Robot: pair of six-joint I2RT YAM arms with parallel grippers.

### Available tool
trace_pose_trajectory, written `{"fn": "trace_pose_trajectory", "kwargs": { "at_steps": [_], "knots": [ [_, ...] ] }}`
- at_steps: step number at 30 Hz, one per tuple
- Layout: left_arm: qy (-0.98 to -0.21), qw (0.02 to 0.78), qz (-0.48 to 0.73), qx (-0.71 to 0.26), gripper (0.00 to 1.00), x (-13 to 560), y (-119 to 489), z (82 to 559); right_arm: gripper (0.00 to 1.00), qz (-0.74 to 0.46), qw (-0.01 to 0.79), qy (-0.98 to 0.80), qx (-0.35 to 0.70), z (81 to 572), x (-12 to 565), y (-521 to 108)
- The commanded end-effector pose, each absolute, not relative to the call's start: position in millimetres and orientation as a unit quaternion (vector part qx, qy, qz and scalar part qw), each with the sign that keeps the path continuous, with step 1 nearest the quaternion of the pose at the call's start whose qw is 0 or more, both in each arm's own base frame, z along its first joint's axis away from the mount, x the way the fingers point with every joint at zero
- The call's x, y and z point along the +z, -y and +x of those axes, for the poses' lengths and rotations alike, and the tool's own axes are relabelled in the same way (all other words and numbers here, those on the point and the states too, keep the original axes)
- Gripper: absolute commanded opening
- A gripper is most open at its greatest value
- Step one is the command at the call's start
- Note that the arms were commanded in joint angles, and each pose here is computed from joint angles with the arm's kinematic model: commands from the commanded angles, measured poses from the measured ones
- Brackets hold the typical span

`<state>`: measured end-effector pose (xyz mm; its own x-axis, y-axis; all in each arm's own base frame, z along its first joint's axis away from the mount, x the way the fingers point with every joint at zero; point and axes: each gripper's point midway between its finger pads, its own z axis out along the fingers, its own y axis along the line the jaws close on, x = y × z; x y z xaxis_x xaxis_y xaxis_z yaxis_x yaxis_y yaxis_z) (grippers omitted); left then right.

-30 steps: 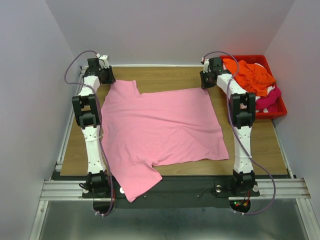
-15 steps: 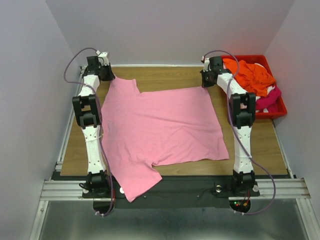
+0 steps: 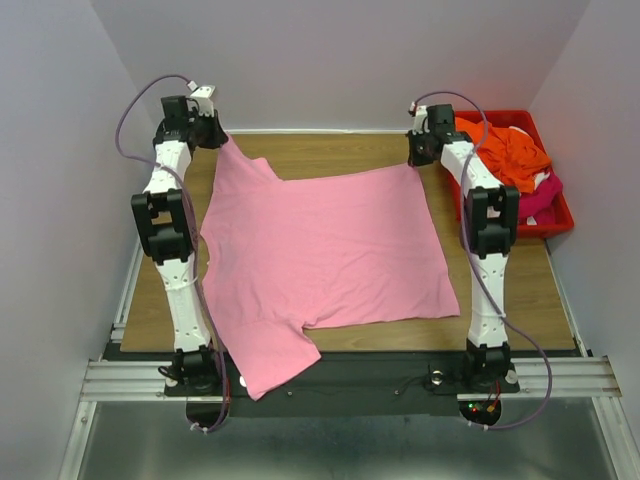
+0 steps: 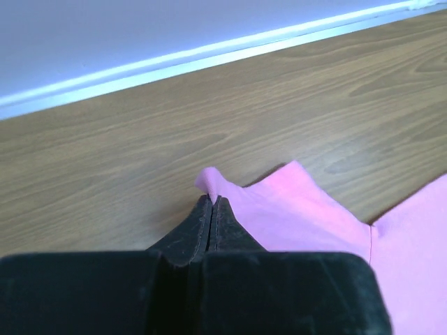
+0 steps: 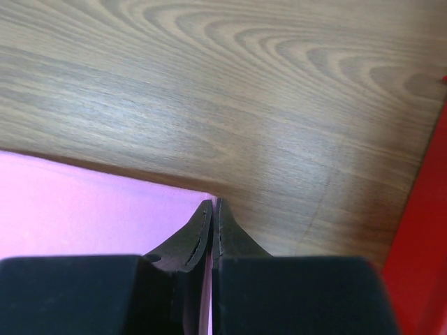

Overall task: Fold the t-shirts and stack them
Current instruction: Fold the tshirt

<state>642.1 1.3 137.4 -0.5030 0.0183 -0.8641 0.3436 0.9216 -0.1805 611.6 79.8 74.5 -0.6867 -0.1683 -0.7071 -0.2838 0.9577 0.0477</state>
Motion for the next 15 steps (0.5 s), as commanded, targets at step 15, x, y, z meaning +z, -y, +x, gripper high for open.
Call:
{"fn": "trace_pose_trajectory", "kwargs": {
  "at_steps": [15],
  "knots": [
    [-0.808,0.534,0.210,-0.138,0.00,230,14,553,0.01,-0.157,0.438,-0.882,0.073,594,162,-59]
  ]
}}
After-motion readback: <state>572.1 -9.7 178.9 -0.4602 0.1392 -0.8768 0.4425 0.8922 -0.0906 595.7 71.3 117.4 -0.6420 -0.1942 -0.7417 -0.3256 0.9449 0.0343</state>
